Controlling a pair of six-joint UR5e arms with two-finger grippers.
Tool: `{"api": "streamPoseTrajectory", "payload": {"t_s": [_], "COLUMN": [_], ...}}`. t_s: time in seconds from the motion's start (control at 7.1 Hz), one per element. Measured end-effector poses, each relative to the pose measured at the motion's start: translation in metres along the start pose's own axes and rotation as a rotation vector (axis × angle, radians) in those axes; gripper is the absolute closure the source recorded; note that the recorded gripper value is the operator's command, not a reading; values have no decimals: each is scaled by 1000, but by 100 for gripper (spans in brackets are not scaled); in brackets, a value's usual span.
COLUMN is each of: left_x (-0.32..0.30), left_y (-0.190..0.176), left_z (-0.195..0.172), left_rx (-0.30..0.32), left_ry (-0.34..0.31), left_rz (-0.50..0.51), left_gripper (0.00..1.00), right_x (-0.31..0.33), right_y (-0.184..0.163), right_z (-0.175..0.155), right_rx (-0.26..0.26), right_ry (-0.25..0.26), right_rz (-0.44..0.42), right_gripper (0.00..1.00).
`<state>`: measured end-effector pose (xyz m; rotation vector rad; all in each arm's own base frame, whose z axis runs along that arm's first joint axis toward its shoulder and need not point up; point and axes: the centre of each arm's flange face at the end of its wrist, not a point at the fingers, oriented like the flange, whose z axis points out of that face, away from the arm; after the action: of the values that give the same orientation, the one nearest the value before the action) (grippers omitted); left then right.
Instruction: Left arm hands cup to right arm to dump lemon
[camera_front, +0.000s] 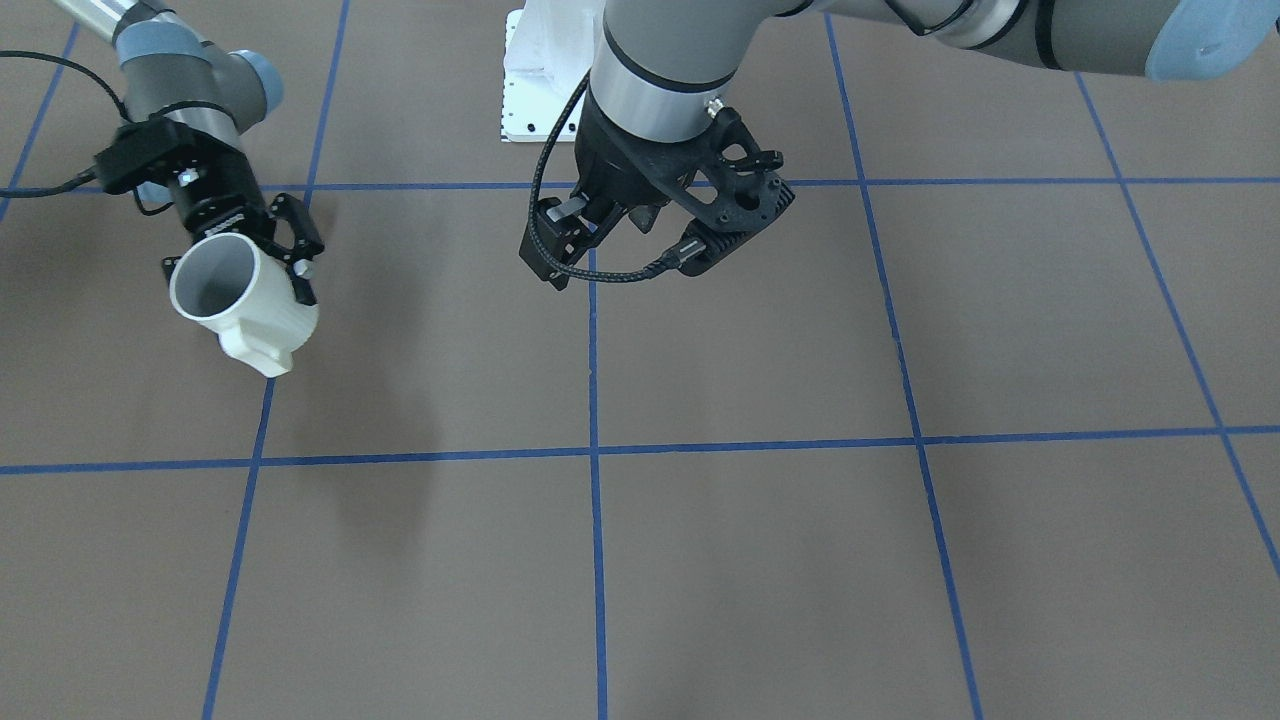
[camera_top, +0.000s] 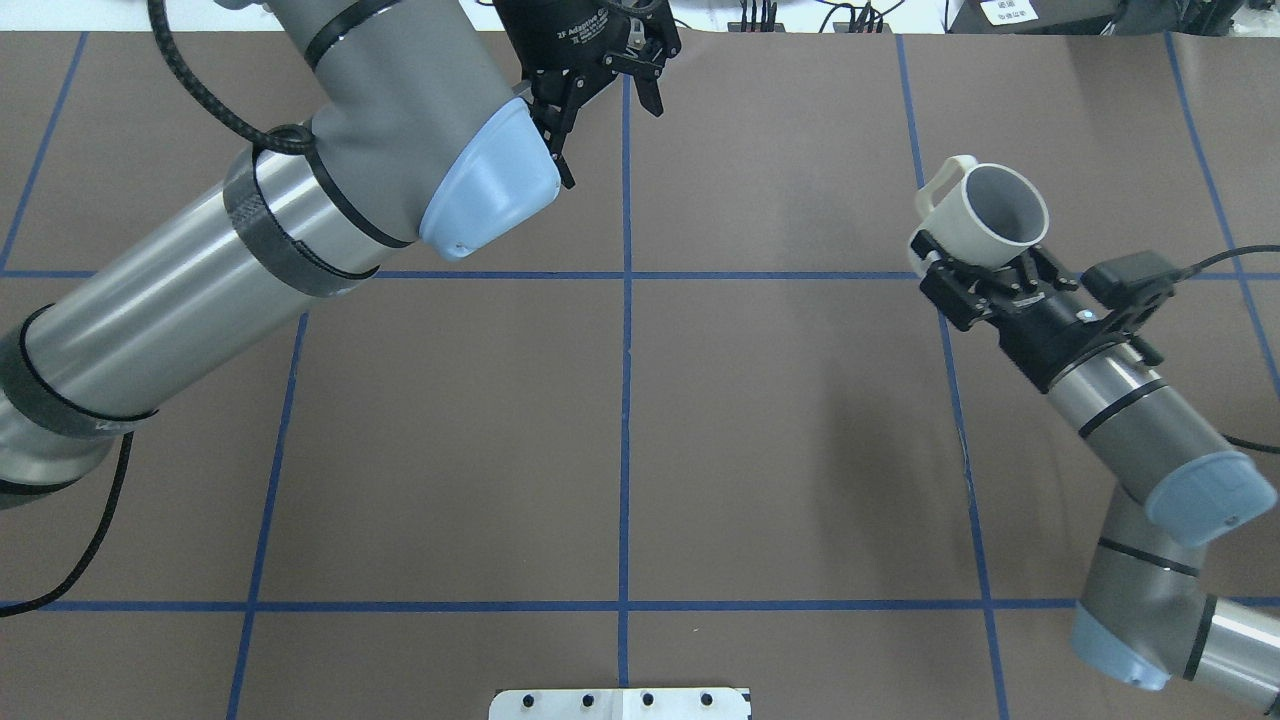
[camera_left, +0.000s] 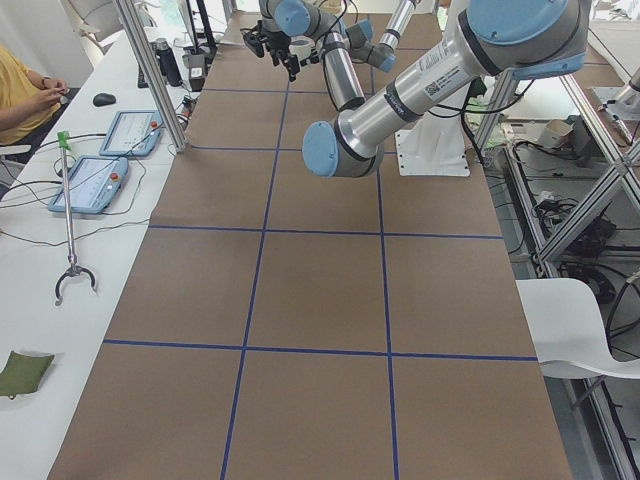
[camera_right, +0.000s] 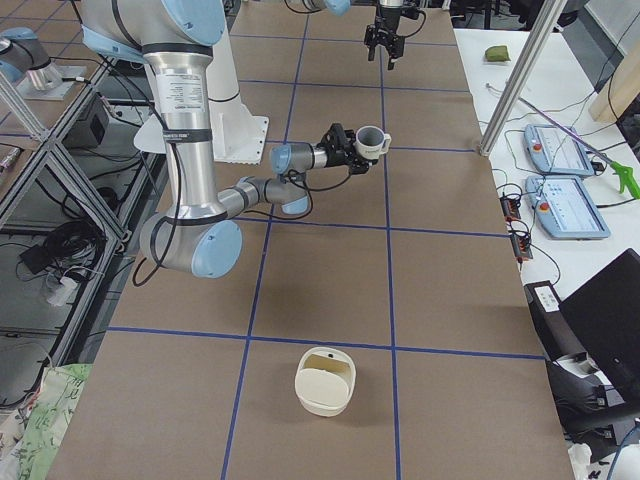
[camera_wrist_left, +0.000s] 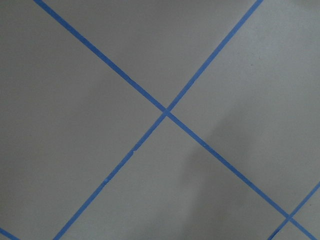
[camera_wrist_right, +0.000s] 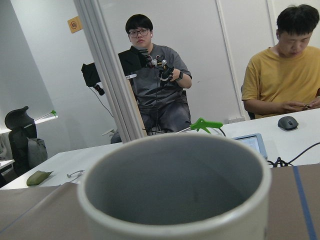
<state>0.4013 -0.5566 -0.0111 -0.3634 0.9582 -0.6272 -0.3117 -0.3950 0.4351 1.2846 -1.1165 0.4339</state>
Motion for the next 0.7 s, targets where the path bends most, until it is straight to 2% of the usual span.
{"api": "streamPoseTrajectory", "payload": {"t_s": [0.14,0.42,0.56,0.7], "left_x": [0,0,-1,-3], "left_y": [0,2,0,-3], "left_z": [1,4,6,10], "left_rx": [0,-3,-3,1], "left_ry": [-2,-7,-10,-14], "left_rz": [1,1,-1,-4], "left_gripper": [0,0,0,0], "right_x": [46,139,170,198], "right_y": [-25,-80,-94,-101], "right_z": [1,-2,-24,-58], "right_rx": [-10,-85,-90,-71], "right_ry": [27,80,104,118], "right_rz": [16,138,230,348], "right_gripper": [56,56,56,56]}}
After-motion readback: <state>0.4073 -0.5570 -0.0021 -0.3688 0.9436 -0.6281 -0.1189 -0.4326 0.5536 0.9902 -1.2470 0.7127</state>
